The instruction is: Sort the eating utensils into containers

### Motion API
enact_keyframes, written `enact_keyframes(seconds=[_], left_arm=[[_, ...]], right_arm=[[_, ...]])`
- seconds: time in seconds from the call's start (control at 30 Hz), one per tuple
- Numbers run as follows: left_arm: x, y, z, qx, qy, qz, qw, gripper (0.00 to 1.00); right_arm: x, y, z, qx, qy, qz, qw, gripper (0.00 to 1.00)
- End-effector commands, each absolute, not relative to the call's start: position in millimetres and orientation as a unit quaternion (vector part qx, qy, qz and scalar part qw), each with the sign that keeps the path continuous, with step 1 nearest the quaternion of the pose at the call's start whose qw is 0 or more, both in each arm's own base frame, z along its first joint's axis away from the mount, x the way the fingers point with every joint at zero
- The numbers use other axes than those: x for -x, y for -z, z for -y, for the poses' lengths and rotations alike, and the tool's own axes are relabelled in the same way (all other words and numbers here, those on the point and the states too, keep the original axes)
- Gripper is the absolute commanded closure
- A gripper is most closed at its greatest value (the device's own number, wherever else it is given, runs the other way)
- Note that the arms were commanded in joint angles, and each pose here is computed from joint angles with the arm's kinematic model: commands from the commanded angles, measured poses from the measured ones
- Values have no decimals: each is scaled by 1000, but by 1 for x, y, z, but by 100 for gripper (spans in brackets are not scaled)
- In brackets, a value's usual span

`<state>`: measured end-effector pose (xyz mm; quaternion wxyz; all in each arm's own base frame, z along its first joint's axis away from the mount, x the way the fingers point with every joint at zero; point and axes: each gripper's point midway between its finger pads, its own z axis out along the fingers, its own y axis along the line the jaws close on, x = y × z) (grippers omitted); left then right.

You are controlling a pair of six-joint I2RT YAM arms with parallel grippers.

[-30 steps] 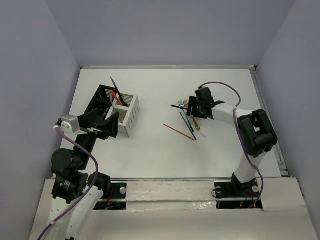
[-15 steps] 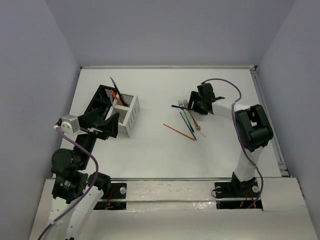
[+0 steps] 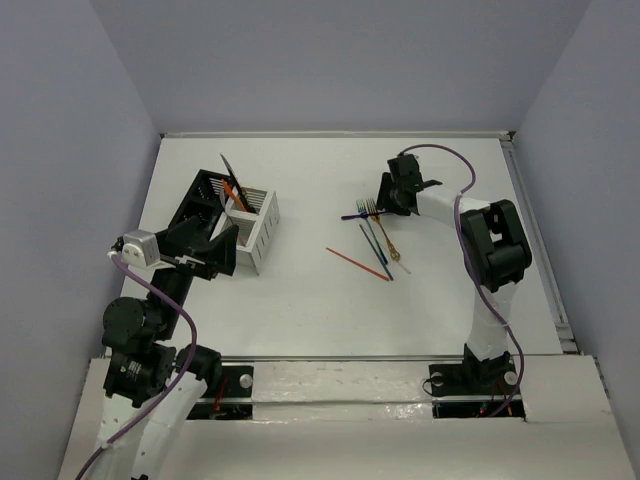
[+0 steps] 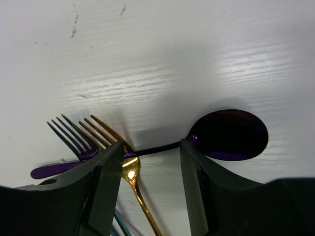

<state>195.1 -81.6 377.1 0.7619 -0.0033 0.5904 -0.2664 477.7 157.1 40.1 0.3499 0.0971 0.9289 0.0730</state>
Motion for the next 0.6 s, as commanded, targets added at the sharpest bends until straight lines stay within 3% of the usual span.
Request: enact_keyframes(seconds=[0.0,0.37,0.57], left_arm=[[-195,-388,84,-1,276,-574,771,1],[-197,-386,85,-1,277,-576,769,1],[-195,-387,89,-7,283,-576,767,1]], right_arm=[[-495,-53,-142,-102,-30,-923,370,49],[-492,-53,-133,-109,-20,-923,370,50],[-491,-84,-138,-106,-47,-912,393,41]])
